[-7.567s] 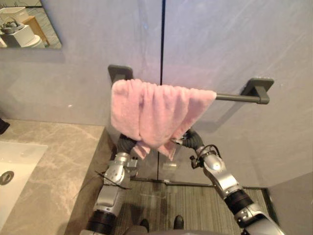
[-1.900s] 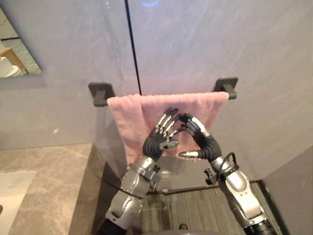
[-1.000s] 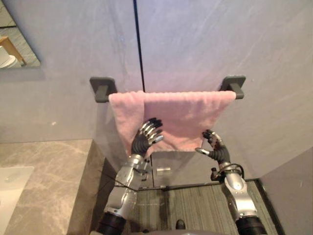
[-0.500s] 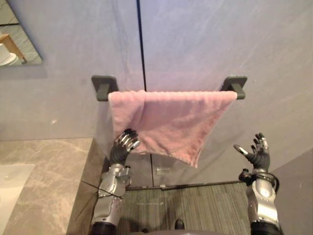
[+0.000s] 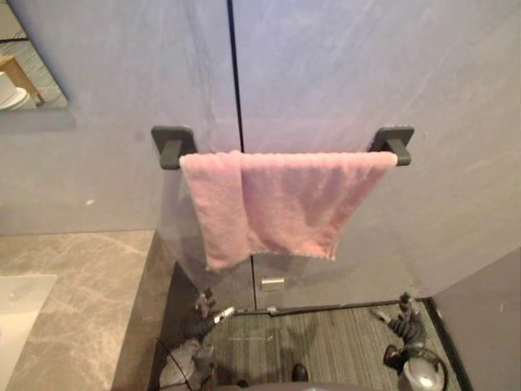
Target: Organize washtable
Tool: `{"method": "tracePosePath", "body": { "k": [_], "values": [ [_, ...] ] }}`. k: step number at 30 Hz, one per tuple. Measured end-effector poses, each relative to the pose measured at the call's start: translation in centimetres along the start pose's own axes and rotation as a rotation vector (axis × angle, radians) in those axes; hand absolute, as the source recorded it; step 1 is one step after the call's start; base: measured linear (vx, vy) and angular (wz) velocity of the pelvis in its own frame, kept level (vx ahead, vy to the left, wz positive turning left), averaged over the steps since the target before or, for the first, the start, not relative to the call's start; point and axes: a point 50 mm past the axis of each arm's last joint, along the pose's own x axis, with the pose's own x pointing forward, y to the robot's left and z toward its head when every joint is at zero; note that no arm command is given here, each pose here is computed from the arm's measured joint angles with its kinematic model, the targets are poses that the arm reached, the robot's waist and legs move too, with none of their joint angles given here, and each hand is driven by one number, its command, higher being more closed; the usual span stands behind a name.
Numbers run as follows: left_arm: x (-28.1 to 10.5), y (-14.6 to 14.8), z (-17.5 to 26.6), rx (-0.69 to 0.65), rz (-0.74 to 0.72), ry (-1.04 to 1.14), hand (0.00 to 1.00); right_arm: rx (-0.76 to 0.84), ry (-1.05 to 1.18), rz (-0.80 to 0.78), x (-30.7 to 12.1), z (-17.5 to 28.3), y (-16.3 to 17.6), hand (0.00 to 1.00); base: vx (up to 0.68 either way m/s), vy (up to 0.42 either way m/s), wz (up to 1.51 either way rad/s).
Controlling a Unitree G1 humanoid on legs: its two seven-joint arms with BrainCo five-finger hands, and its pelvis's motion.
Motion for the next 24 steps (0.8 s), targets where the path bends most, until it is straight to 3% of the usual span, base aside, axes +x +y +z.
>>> {"method": "tracePosePath", "body": {
  "k": [5,11,24],
  "values": [
    [-0.7,0.6,-4.4,0.067,0.022,0.21,0.0,-0.034,0.198,0.014,-0.9,-4.3,0.3,0.0,-0.01,0.009,-0.07],
    [0.0,0.9,-4.9,0.132,0.062,0.269,0.0,-0.065,0.32,0.043,-1.5,-6.5,0.7,0.0,0.0,0.008,-0.05],
    [1.5,0.8,-3.9,0.199,0.078,0.272,0.0,-0.107,0.258,0.074,0.9,-4.1,2.2,0.0,-0.05,-0.001,-0.21]
  ]
}}
